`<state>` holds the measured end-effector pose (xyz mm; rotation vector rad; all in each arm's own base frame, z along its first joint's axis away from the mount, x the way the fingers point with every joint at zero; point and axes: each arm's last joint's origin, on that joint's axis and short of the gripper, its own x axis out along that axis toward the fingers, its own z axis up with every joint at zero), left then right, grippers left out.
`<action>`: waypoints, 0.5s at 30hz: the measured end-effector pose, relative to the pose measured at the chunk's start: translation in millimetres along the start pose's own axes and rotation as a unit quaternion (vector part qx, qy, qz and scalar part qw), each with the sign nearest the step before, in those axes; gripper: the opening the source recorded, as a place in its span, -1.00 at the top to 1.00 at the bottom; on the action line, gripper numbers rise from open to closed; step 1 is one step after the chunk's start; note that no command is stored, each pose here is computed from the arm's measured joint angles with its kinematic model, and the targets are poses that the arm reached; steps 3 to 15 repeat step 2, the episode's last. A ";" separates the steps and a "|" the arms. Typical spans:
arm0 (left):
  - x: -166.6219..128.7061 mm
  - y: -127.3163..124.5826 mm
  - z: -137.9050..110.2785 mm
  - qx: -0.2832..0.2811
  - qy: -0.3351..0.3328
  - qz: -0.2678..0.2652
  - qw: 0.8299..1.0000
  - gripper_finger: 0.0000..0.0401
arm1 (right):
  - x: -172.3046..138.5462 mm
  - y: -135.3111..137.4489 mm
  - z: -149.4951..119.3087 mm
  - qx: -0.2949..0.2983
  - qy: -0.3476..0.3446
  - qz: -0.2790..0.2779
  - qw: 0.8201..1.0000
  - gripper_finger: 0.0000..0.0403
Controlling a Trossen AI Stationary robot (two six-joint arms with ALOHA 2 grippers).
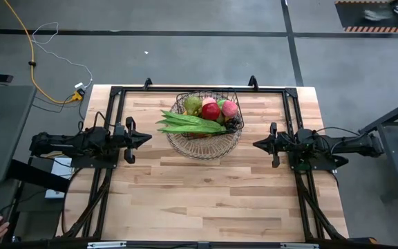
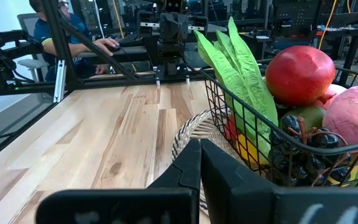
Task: Build produce basket
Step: Return to Home Position
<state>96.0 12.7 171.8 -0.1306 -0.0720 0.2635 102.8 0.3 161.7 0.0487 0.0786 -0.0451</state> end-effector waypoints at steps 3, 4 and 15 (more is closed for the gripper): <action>0.0 0.0 0.0 0.000 0.000 0.000 1.000 1.00 | 0.0 0.0 0.0 0.000 0.000 0.000 1.000 1.00; 0.0 0.0 0.0 0.000 0.000 0.000 1.000 1.00 | 0.0 0.0 0.0 0.000 0.000 0.000 1.000 1.00; 0.0 0.0 0.0 0.000 0.000 0.000 1.000 1.00 | 0.0 0.0 0.0 0.000 0.000 0.000 1.000 1.00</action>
